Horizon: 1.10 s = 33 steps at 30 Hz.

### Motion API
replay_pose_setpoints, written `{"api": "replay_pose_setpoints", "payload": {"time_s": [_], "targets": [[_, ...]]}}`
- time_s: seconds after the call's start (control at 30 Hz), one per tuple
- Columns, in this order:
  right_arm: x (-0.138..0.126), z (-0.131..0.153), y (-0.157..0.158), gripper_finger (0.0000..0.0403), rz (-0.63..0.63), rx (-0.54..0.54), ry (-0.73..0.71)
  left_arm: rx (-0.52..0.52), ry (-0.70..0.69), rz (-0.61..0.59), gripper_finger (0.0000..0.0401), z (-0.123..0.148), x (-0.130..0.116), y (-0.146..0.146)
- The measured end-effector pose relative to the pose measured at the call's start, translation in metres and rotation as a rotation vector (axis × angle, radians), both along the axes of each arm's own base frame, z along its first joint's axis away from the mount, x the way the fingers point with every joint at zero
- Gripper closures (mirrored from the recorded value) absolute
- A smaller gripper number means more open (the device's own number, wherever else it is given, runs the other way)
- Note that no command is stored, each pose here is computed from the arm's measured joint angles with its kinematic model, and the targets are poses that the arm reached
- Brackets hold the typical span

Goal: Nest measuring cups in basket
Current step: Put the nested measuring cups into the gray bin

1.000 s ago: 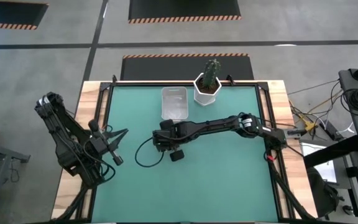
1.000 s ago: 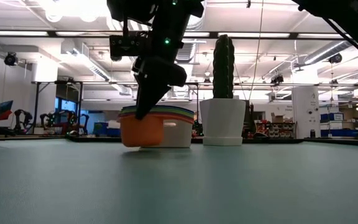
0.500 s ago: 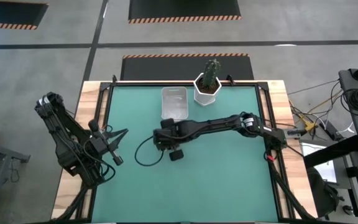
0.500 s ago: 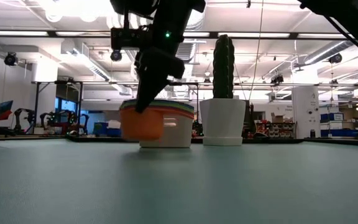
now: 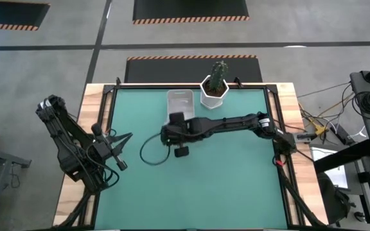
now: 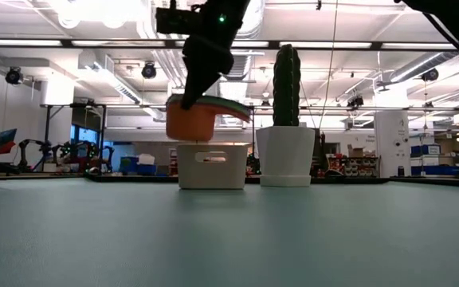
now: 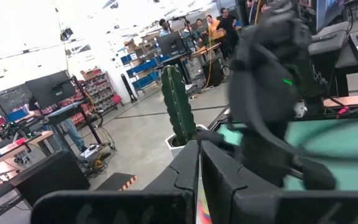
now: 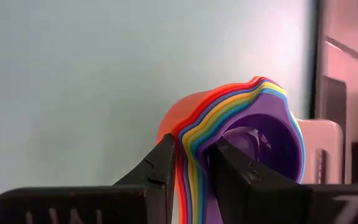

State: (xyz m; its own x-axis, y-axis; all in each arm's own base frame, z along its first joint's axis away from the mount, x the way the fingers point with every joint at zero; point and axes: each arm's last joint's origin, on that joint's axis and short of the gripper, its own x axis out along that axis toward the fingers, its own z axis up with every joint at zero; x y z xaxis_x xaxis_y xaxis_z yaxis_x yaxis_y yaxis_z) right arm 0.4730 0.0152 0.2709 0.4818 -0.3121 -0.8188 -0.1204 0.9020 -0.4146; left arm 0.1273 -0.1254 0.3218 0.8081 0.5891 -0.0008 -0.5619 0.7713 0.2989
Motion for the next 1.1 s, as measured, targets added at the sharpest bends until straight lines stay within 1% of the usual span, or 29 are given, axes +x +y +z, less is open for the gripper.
{"api": "replay_pose_setpoints", "payload": {"time_s": [0.2,0.4,0.5,0.6,0.67,0.97,1.1], "targets": [[-0.006,0.021,-0.042,0.0335,-0.146,0.008,-0.089,0.0,0.0,0.0,0.0401,0.0,0.0,0.0],[-0.009,0.024,-0.098,0.0335,-0.304,0.035,-0.154,0.005,0.003,0.0,0.0401,0.0,0.0,0.0],[-0.011,0.024,-0.118,0.0335,-0.348,0.083,-0.187,0.01,0.006,0.0,0.0401,0.0,0.0,0.0],[-0.01,0.022,-0.129,0.0335,-0.36,0.12,-0.219,0.015,0.009,0.0,0.0401,0.0,0.0,0.0],[-0.006,0.017,-0.134,0.0335,-0.368,0.122,-0.23,0.015,0.009,0.0,0.0401,0.0,0.0,0.0],[0.004,-0.017,-0.145,0.0335,-0.398,0.133,-0.168,0.016,0.009,0.0,0.0401,0.0,0.0,0.0],[0.005,-0.022,-0.15,0.0335,-0.41,0.13,-0.163,0.017,0.01,0.0,0.0401,0.0,0.0,0.0]]}}
